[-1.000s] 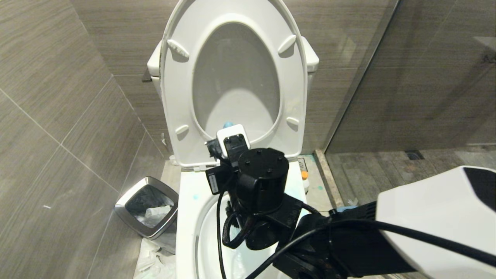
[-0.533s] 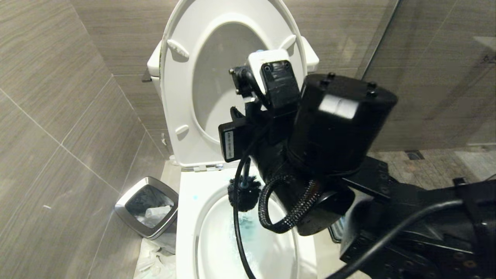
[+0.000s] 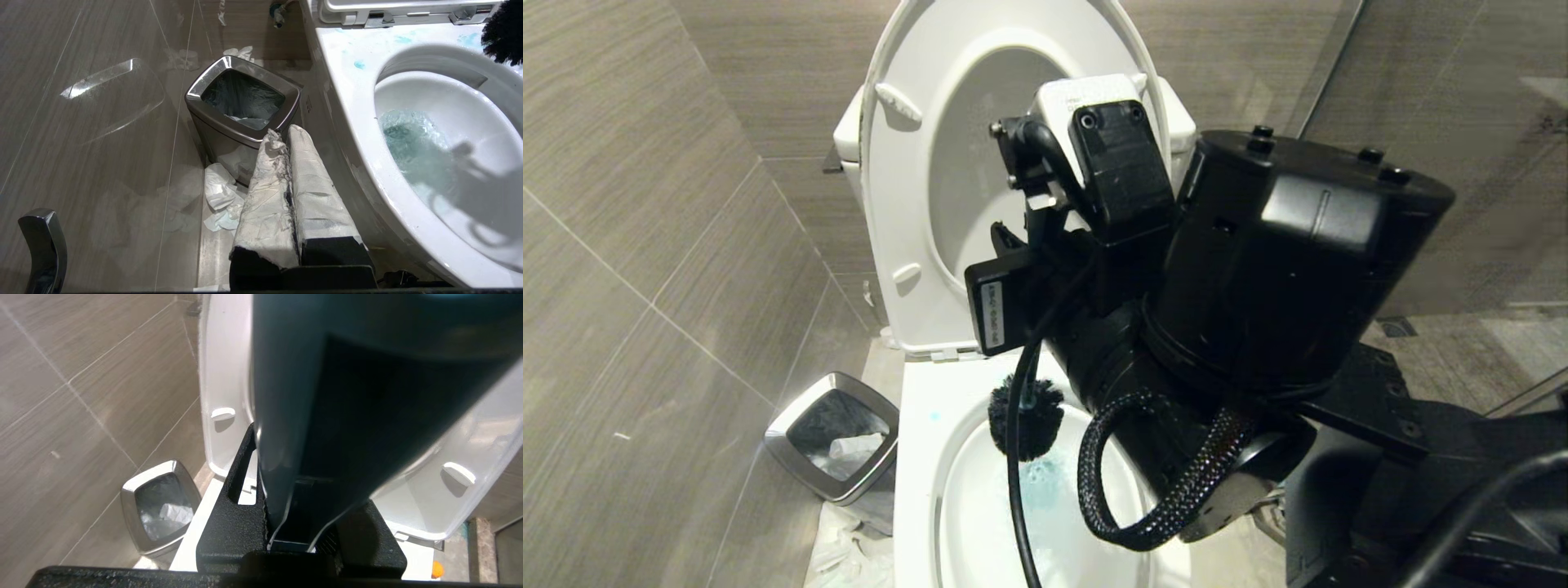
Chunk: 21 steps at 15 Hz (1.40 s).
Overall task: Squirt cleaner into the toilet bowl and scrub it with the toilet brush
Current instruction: Scrub the toilet bowl, then put the toilet brush back
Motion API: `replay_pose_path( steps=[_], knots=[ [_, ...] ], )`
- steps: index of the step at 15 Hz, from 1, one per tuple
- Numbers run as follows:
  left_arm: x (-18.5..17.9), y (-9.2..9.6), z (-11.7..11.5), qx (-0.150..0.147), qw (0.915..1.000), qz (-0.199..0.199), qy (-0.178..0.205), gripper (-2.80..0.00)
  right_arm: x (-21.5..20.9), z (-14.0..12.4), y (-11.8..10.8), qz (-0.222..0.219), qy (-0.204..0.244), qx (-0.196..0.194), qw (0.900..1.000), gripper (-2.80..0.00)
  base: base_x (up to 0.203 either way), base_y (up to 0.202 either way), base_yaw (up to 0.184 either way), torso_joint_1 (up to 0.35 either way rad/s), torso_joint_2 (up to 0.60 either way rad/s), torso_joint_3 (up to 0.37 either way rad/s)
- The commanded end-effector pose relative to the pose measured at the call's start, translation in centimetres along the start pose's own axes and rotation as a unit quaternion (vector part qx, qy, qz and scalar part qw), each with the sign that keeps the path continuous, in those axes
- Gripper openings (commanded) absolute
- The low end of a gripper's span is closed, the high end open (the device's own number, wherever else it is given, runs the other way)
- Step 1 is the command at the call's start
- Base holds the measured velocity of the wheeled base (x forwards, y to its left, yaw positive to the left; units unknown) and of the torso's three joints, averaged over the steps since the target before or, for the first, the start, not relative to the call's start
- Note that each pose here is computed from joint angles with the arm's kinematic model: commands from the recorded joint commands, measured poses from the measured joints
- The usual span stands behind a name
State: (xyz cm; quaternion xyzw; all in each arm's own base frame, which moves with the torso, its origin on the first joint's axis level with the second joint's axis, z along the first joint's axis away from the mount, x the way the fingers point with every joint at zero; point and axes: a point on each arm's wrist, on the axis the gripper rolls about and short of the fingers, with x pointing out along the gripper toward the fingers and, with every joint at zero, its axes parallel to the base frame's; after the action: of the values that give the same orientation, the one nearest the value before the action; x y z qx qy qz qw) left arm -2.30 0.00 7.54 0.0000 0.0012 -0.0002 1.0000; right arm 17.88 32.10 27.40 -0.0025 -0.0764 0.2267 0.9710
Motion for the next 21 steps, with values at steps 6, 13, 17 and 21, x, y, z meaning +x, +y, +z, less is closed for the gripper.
replay_pose_path(
  steps=[6,13,17,21],
  knots=[
    [0.0,0.0,0.0,0.0,1.0,0.0,0.001,-2.8,-1.3,1.7,-4.0,0.003,0.054,-0.012,0.998,-2.8,0.0,0.0,0.0,0.0,0.0,0.0],
    [0.0,0.0,0.0,0.0,1.0,0.0,0.0,-2.8,0.6,3.1,-15.1,-0.109,0.075,-0.044,0.99,-2.8,0.0,0.0,0.0,0.0,0.0,0.0],
    [0.0,0.0,0.0,0.0,1.0,0.0,0.001,-2.8,0.8,1.2,-20.5,-0.192,0.111,-0.056,0.973,-2.8,0.0,0.0,0.0,0.0,0.0,0.0],
    [0.0,0.0,0.0,0.0,1.0,0.0,0.001,-2.8,0.3,-1.5,-26.3,-0.285,0.141,-0.044,0.947,-2.8,0.0,0.0,0.0,0.0,0.0,0.0]
  ],
)
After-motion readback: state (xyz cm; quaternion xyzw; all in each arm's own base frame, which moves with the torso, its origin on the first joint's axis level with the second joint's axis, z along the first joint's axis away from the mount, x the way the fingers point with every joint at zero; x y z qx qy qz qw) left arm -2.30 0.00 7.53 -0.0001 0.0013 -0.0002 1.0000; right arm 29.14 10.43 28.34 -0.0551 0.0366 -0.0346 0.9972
